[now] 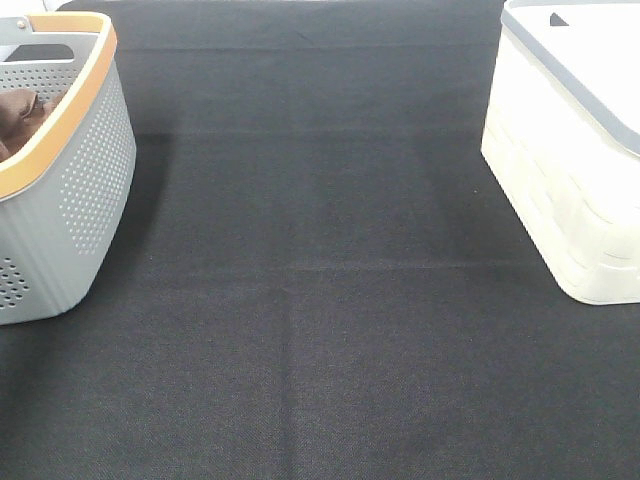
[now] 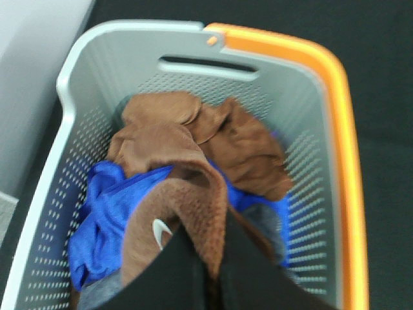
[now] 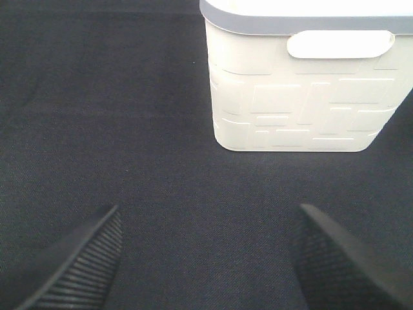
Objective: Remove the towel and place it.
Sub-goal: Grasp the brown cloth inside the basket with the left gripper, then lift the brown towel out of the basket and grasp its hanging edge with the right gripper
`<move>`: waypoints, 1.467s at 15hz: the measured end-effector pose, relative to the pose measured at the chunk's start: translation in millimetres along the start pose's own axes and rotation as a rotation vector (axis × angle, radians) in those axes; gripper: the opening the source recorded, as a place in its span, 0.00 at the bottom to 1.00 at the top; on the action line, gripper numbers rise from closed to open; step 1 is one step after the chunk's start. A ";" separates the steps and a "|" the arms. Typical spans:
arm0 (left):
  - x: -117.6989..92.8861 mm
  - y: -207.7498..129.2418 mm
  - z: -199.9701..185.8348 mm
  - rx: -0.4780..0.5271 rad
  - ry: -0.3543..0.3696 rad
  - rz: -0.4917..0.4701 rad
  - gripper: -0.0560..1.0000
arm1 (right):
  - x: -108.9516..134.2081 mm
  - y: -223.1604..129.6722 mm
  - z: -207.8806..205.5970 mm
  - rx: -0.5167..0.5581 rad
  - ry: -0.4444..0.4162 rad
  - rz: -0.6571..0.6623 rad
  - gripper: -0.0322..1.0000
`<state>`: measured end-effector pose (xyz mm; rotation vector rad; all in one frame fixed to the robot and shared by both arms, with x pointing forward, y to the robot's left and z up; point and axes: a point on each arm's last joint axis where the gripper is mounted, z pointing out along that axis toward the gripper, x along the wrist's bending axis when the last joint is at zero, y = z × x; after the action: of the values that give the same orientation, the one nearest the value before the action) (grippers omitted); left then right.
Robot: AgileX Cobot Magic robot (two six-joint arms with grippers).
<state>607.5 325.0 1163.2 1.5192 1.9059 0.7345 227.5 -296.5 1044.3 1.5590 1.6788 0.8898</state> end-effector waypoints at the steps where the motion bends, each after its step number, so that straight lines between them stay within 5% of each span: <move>1: -2.1 2.1 -12.5 -0.024 -0.026 -0.006 0.05 | 0.0 0.0 0.0 0.000 0.000 0.000 0.71; 8: -21.5 16.5 -86.1 -0.246 -0.283 -0.120 0.05 | 0.0 0.0 0.0 0.000 0.000 0.000 0.71; 15: -52.5 25.9 -125.4 -0.392 -0.687 -0.180 0.05 | 0.1 0.0 0.0 0.000 0.001 0.001 0.71; 22: -142.4 6.8 -153.2 -0.504 -0.936 -0.021 0.05 | 0.1 0.0 0.0 0.000 0.001 0.001 0.71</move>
<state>524.5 177.9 1286.7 1.1906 0.9436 0.3376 227.5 -296.4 1044.3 1.5601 1.6786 0.8914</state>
